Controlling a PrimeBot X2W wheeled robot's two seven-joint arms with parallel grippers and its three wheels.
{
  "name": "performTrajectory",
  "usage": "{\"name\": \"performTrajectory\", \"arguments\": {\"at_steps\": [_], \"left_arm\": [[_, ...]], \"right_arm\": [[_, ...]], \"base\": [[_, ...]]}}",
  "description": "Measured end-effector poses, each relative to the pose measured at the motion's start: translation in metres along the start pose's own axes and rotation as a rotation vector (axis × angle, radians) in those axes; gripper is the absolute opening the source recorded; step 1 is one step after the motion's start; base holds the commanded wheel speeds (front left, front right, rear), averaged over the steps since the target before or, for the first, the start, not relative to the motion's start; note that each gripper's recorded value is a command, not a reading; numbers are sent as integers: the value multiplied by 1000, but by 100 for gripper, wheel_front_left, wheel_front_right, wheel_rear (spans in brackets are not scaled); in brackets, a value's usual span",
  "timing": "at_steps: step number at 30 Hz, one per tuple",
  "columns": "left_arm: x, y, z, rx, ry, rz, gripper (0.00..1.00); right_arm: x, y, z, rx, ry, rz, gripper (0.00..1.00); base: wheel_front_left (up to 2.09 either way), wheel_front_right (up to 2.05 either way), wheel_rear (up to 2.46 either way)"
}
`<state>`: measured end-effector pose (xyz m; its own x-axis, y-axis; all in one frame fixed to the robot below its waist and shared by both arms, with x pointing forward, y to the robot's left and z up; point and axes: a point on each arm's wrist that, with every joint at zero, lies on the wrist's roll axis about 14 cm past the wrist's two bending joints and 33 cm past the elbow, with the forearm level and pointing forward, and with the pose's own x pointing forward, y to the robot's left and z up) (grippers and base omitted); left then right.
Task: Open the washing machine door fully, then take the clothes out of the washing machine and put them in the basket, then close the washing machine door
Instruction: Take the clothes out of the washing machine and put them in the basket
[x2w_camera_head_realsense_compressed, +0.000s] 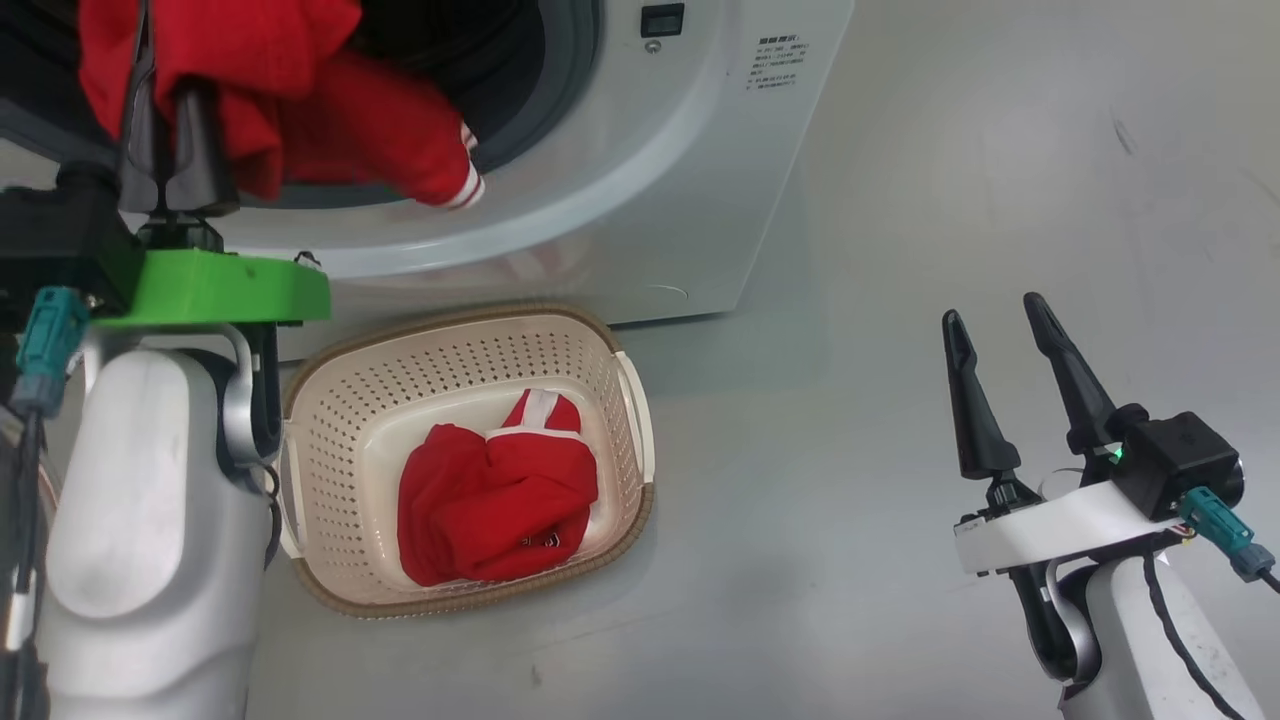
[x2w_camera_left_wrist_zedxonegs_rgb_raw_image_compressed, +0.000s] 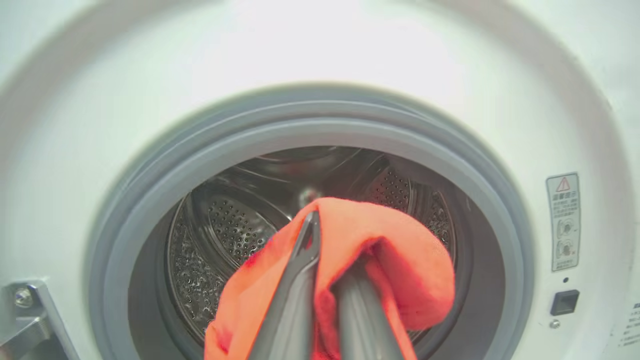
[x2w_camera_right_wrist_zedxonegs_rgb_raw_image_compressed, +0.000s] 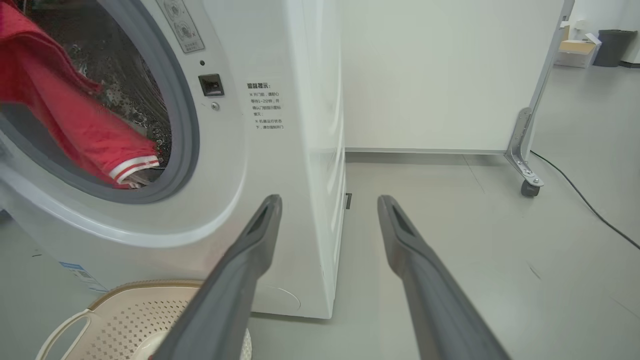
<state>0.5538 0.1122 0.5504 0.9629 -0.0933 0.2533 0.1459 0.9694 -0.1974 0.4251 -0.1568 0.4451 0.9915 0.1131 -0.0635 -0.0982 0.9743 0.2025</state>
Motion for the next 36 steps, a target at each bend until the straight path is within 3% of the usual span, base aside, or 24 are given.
{"name": "performTrajectory", "arguments": {"at_steps": [4, 18, 28, 36], "left_arm": [[-16, -2, 20, 9, -40, -3, 0], [-87, -12, 26, 1, 11, -12, 0], [-129, -16, -41, -42, 238, -6, 0], [-163, -26, -118, -58, 526, -44, 0]], "right_arm": [[-5, 8, 4, -2, -7, 21, 100], [-27, 31, 13, 9, -24, 72, 100], [-27, 39, 17, 16, -32, 93, 100], [-23, 34, 9, 22, -9, 77, 100]], "base": [[0, 0, 0], [0, 0, 0], [0, 0, 0], [0, 0, 0]]}}
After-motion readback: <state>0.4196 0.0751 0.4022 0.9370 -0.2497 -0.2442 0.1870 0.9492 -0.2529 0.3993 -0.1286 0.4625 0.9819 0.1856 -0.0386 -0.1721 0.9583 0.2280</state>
